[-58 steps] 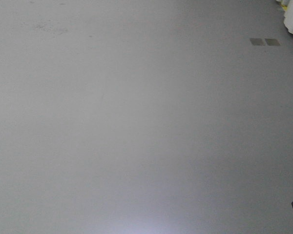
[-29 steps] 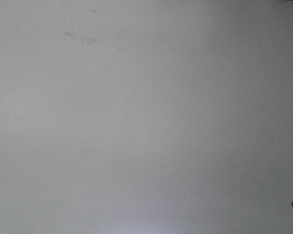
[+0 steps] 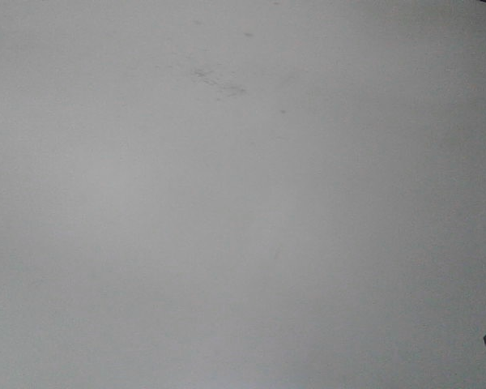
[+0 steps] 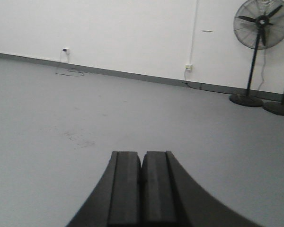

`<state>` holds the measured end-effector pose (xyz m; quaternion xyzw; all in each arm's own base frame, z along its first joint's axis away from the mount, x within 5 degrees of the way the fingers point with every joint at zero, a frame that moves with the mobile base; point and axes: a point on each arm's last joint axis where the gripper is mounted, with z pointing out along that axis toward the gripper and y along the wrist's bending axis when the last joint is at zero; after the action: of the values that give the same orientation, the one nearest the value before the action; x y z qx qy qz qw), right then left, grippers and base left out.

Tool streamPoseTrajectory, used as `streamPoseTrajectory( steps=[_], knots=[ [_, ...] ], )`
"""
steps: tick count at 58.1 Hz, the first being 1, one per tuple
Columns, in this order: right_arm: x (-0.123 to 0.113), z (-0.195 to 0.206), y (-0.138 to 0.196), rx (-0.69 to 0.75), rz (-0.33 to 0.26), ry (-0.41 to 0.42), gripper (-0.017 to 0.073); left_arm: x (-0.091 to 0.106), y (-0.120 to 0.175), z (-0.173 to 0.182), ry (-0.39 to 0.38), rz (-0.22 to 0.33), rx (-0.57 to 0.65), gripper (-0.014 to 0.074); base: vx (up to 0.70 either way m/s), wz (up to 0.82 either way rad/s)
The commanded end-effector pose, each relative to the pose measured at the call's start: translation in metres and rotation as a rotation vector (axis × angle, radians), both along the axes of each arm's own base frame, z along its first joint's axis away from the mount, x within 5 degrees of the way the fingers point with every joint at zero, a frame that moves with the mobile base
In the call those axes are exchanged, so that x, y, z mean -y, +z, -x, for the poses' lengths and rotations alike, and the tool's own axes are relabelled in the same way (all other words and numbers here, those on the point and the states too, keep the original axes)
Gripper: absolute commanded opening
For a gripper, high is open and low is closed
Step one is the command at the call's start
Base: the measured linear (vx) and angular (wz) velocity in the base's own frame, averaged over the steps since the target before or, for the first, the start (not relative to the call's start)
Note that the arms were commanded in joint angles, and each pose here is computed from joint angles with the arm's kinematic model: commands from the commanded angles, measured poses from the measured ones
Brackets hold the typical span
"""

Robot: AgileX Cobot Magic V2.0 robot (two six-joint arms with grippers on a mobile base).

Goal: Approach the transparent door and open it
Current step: 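Drive the base across the grey floor toward the glass sliding door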

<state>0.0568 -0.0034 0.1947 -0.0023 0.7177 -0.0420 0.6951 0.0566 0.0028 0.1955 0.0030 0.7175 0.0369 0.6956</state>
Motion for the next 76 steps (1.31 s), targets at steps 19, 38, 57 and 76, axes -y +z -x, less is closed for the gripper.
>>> streamPoseTrajectory(
  steps=[19,38,57,76],
  knots=[
    [-0.0001,0.0006,0.0037,0.083,0.01,0.0,-0.0008,0.0,0.0,-0.0006,0.0,0.005,0.065,-0.0006,0.57,0.49],
    [-0.0001,0.0006,0.0038,0.084,0.01,0.0,-0.0008,0.0,0.0,-0.0006,0.0,0.005,0.065,-0.0006,0.62,0.52],
    [-0.0001,0.0006,0.0038,0.084,0.01,0.0,-0.0008,0.0,0.0,-0.0006,0.0,0.005,0.065,-0.0006,0.63,0.49],
    [-0.0001,0.0006,0.0038,0.084,0.01,0.0,-0.0008,0.0,0.0,-0.0006,0.0,0.005,0.065,-0.0006,0.65,0.4]
  ],
)
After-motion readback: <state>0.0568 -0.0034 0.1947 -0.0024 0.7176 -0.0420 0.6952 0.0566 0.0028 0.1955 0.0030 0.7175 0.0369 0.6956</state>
